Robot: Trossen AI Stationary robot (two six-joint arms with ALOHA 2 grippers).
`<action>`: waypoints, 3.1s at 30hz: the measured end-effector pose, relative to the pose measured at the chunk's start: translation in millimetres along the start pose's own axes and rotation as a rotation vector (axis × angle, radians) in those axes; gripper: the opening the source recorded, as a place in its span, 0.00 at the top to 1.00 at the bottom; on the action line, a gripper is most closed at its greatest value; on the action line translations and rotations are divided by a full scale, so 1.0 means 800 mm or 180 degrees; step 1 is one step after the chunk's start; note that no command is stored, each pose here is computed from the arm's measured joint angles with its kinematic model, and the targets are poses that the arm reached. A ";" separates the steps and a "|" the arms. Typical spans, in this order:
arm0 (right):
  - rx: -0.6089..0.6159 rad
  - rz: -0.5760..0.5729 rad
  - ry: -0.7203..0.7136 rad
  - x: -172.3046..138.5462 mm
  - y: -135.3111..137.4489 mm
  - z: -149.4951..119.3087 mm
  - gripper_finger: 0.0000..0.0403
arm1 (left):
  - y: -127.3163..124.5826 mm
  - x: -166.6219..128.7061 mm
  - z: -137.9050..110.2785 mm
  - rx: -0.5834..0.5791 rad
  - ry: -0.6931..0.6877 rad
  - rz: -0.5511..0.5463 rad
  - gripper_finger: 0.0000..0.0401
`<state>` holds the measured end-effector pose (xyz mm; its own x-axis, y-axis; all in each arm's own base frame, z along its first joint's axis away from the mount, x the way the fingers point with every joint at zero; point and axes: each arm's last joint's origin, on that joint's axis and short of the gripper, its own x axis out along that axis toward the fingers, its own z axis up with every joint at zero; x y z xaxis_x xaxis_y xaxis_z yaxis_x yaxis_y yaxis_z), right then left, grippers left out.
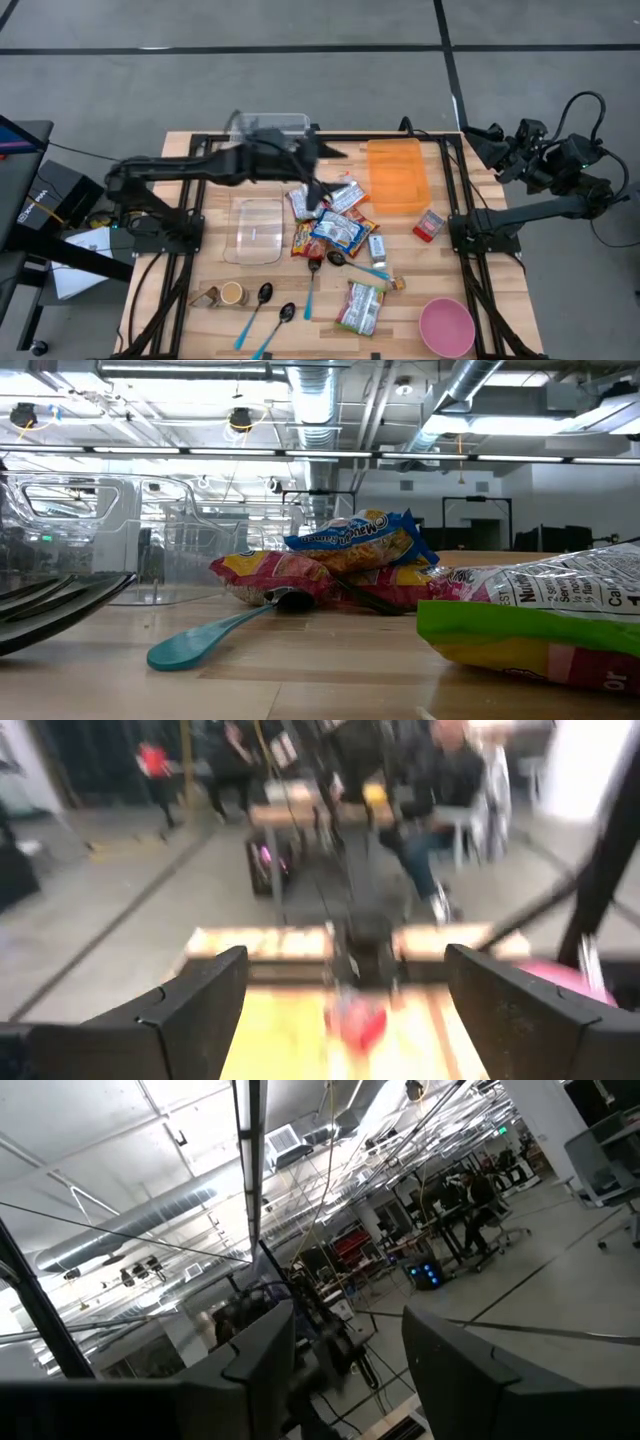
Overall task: Pick & Place Food Item
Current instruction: Put the blue instant noodles into the top left first transparent container
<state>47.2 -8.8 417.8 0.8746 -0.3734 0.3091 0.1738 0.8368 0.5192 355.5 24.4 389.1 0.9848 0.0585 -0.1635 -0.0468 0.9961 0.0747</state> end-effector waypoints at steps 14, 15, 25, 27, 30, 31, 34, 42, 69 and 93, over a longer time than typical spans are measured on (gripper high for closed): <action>-0.0007 -0.0003 0.0011 0.000 0.000 0.000 0.55 | -0.042 0.097 -0.149 0.0054 0.1617 -0.0885 0.19; -0.0009 -0.0004 0.0014 0.000 0.000 -0.001 0.55 | -0.044 0.099 -0.153 0.0087 0.1639 -0.0913 0.19; -0.0047 -0.0030 0.0084 0.000 -0.001 -0.003 0.55 | -0.036 0.095 -0.195 0.0223 0.2226 -0.0941 0.27; -0.0050 -0.0031 0.0089 0.000 -0.002 -0.004 0.55 | -0.031 0.093 -0.204 0.0192 0.2306 -0.0902 0.27; -0.0065 -0.0036 0.0119 0.000 -0.002 -0.005 0.55 | -0.025 0.092 -0.213 0.0177 0.2341 -0.0853 0.27; -0.0067 -0.0033 0.0125 0.000 -0.002 -0.005 0.55 | -0.025 0.091 -0.216 0.0172 0.2345 -0.0849 0.27; -0.0067 -0.0031 0.0126 0.000 -0.002 -0.005 0.55 | -0.023 0.095 -0.213 0.0180 0.2203 -0.0828 0.27; -0.0092 -0.0044 0.0158 0.000 -0.003 -0.006 0.55 | -0.023 0.096 -0.214 0.0253 0.2146 -0.0849 0.34; -0.0110 -0.0064 0.0203 0.000 -0.003 -0.008 0.55 | -0.027 0.091 -0.237 0.0069 0.2173 -0.0821 0.97; -0.0111 -0.0090 0.0192 0.000 -0.004 -0.008 0.55 | -0.015 0.057 -0.154 -0.0353 0.1443 -0.0321 1.00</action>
<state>49.4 -8.7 411.1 0.8946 -0.3733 0.2457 0.2136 0.8401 0.4985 380.5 23.0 259.6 0.8143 -0.0406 -0.5790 0.0034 0.9979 -0.0651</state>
